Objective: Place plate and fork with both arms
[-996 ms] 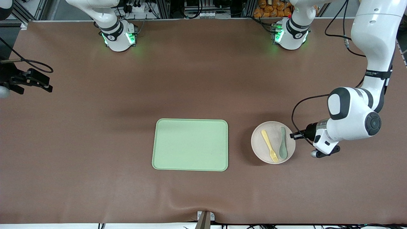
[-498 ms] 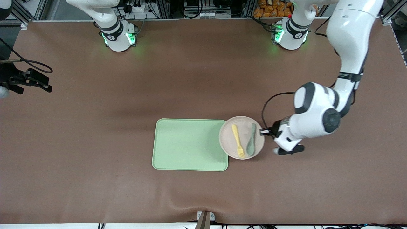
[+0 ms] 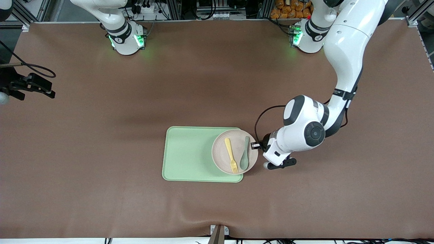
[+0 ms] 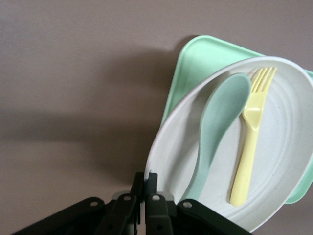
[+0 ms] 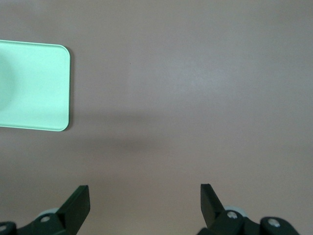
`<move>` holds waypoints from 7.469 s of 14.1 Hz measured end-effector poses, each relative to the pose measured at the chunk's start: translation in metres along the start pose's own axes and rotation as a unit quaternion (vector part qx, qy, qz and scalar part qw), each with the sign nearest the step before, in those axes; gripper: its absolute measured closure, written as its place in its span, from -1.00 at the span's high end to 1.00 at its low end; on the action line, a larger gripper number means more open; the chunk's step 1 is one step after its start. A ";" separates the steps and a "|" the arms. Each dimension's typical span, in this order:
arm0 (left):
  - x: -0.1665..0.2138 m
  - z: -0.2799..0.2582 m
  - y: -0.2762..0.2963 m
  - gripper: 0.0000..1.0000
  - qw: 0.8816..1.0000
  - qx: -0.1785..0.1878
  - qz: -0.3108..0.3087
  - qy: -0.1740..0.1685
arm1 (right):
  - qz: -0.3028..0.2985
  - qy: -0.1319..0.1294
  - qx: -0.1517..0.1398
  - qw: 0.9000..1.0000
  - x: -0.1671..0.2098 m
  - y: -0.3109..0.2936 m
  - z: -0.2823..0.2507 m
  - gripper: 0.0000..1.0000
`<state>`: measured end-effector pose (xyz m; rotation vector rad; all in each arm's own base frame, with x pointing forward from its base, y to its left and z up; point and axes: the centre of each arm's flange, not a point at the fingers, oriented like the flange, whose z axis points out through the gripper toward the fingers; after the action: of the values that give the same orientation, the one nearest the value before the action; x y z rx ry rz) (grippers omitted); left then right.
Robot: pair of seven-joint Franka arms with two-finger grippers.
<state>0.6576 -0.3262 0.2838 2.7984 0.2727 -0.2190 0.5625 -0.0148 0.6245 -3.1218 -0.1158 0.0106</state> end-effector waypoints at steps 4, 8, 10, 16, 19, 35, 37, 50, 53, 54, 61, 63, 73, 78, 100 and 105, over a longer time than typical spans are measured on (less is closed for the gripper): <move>-0.004 0.016 0.018 -0.91 1.000 0.006 0.013 0.024 | -0.040 -0.003 0.000 0.999 -0.001 0.005 0.001 1.00; -0.014 0.053 0.038 -0.91 0.999 -0.002 0.028 0.037 | -0.045 0.000 0.000 0.999 -0.001 0.007 0.000 1.00; -0.016 0.072 0.037 -0.91 0.999 0.001 0.028 0.032 | -0.045 0.001 0.000 0.999 0.000 0.007 0.000 1.00; -0.012 0.087 0.029 -0.91 0.999 0.006 0.023 0.025 | -0.047 -0.007 0.001 0.999 -0.002 0.006 0.000 1.00; -0.011 0.091 0.027 -0.59 0.999 0.008 0.022 0.023 | -0.051 -0.008 0.001 0.999 -0.003 0.002 0.000 1.00; 0.011 -0.230 -0.082 1.00 0.988 0.129 0.010 0.080 | -0.087 -0.003 0.049 0.995 0.082 -0.199 0.066 1.00; 0.004 -0.271 -0.111 1.00 0.987 0.139 0.018 0.074 | -0.110 0.016 0.053 0.992 0.098 -0.239 0.089 1.00; -0.070 -0.373 -0.177 1.00 0.982 0.165 0.016 0.087 | -0.159 0.089 0.054 0.982 0.147 -0.404 0.293 1.00; -0.068 -0.375 -0.190 1.00 0.982 0.167 0.021 0.082 | -0.166 0.089 0.043 0.981 0.140 -0.426 0.331 1.00; -0.067 -0.374 -0.193 1.00 0.982 0.167 0.019 0.081 | -0.169 0.090 0.041 0.981 0.136 -0.435 0.341 1.00; -0.066 -0.372 -0.197 1.00 0.983 0.168 0.017 0.079 | -0.178 0.101 0.031 0.978 0.130 -0.454 0.391 0.98; -0.066 -0.371 -0.198 1.00 0.983 0.168 0.016 0.078 | -0.184 0.101 0.026 0.977 0.126 -0.459 0.400 0.93; -0.063 -0.371 -0.210 1.00 0.984 0.161 0.005 0.073 | -0.191 0.119 0.020 0.974 0.120 -0.470 0.437 0.80; -0.063 -0.372 -0.214 1.00 0.985 0.160 0.001 0.073 | -0.191 0.120 0.020 0.974 0.119 -0.473 0.436 0.74; -0.062 -0.364 -0.214 1.00 0.985 0.161 0.002 0.067 | -0.177 0.092 0.006 0.980 0.110 -0.493 0.401 -0.63; -0.062 -0.362 -0.214 1.00 0.985 0.161 0.002 0.066 | -0.136 0.093 0.018 0.986 0.133 -0.458 0.356 -0.63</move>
<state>0.5957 -0.0183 0.5700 3.1403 0.2833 -0.0821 0.6587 0.4583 0.2762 -3.0222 -0.5276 -0.2782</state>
